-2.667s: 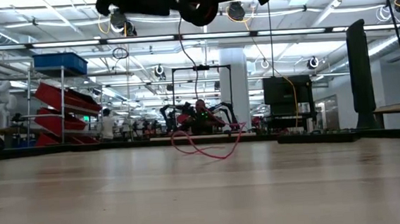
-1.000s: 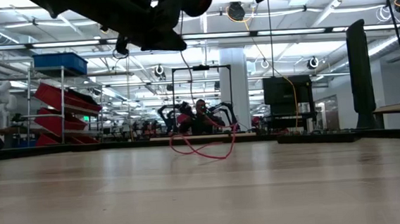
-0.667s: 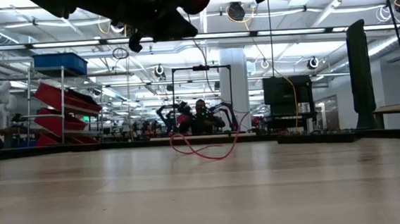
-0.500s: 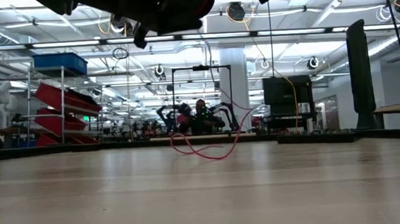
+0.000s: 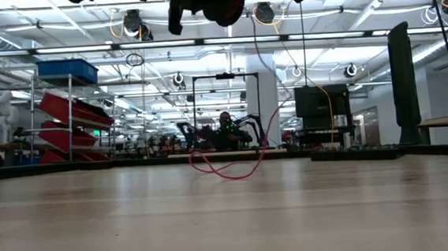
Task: Coil cords
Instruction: Coil the red wire into the spool
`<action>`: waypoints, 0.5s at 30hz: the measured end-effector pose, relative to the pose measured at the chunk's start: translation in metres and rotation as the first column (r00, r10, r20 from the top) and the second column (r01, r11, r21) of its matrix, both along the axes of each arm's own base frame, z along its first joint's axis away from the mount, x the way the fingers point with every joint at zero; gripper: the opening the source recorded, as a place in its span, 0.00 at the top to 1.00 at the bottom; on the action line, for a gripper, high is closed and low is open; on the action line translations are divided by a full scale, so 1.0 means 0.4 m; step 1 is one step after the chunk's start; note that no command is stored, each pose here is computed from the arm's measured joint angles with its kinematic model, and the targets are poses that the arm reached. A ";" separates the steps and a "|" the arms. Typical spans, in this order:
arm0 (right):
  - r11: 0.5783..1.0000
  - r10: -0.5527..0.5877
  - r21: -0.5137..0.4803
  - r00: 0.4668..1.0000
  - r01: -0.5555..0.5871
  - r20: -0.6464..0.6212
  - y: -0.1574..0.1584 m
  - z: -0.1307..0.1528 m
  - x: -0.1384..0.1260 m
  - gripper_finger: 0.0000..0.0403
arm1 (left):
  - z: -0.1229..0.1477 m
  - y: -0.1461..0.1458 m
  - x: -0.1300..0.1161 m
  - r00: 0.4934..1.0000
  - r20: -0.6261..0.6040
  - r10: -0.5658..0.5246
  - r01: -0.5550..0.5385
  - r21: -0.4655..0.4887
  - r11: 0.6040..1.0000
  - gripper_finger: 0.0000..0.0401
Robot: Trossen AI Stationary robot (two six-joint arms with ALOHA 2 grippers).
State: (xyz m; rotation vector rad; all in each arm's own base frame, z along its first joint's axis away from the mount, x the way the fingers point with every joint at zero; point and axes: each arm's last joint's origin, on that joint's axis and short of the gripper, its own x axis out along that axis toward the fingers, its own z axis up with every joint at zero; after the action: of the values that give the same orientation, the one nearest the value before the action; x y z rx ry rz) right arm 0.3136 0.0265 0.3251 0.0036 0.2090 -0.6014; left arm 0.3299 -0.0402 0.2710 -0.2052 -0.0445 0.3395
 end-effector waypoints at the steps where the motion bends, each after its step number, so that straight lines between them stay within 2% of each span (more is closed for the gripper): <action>1: 1.000 -0.006 -0.006 1.000 0.006 -0.010 0.000 -0.004 0.001 1.00 | 0.006 -0.001 0.002 1.000 0.008 -0.016 0.016 -0.001 1.000 1.00; 5: 1.000 -0.006 -0.026 0.999 0.005 -0.041 0.002 -0.016 0.009 1.00 | 0.016 -0.006 0.006 0.997 0.017 -0.075 0.075 -0.001 0.997 1.00; 15: 0.996 0.059 -0.064 0.987 -0.069 -0.149 0.009 -0.031 0.004 1.00 | 0.018 -0.014 -0.001 0.995 -0.009 -0.100 0.100 0.002 0.995 1.00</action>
State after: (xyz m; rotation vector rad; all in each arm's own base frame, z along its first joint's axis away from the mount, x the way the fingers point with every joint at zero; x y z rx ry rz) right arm 0.3152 0.0302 0.3127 -0.1144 0.3298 -0.5447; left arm 0.3297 -0.0458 0.2781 -0.2025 -0.0257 0.2401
